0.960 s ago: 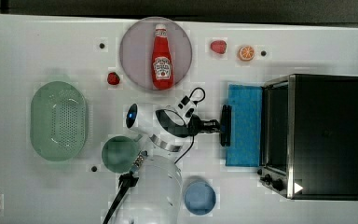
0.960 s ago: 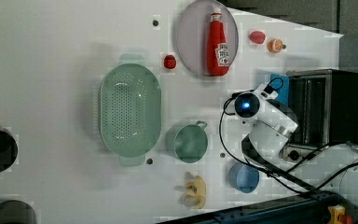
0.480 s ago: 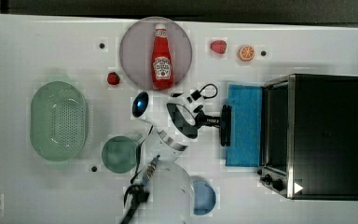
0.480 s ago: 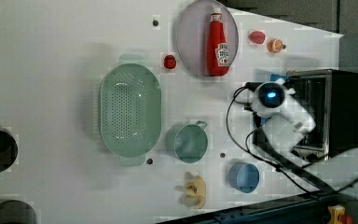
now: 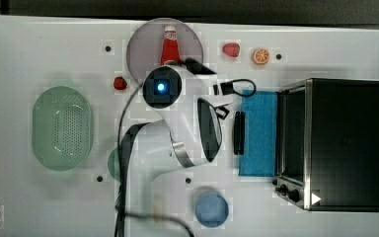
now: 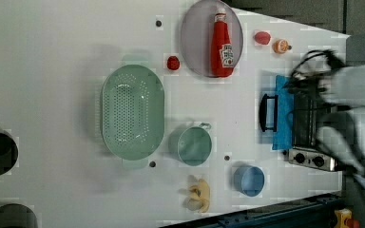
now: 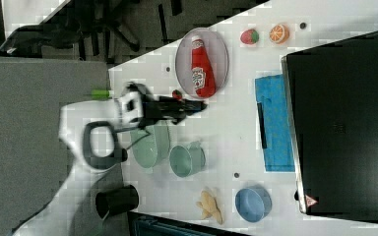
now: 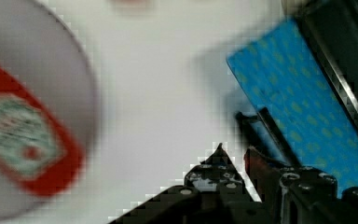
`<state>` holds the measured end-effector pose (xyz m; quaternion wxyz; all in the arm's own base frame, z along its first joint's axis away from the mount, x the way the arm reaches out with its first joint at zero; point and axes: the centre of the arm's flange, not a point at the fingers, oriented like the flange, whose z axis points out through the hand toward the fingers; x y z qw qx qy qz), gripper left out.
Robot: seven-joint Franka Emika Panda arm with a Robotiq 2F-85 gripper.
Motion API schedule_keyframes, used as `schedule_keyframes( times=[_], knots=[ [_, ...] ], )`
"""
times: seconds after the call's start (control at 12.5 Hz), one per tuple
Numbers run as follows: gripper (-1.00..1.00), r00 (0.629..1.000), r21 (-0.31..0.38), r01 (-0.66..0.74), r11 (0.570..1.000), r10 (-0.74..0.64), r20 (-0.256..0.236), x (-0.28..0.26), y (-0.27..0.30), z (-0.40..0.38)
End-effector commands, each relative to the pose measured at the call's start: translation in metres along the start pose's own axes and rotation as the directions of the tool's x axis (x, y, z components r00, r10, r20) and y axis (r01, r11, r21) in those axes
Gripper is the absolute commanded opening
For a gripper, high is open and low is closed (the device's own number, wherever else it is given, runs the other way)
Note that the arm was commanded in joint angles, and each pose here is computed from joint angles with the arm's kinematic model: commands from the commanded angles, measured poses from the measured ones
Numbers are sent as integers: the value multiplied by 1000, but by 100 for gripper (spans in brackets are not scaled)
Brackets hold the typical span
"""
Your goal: Flap open oven.
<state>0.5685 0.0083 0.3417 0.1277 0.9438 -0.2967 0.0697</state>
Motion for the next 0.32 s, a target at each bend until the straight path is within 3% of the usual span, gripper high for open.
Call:
schedule_keyframes(
  times=[0.08, 0.32],
  knots=[
    [-65, 984, 80, -163, 983, 156, 89, 0, 13, -42],
    [-65, 956, 204, -276, 939, 246, 160, 3, 33, -100]
  ],
)
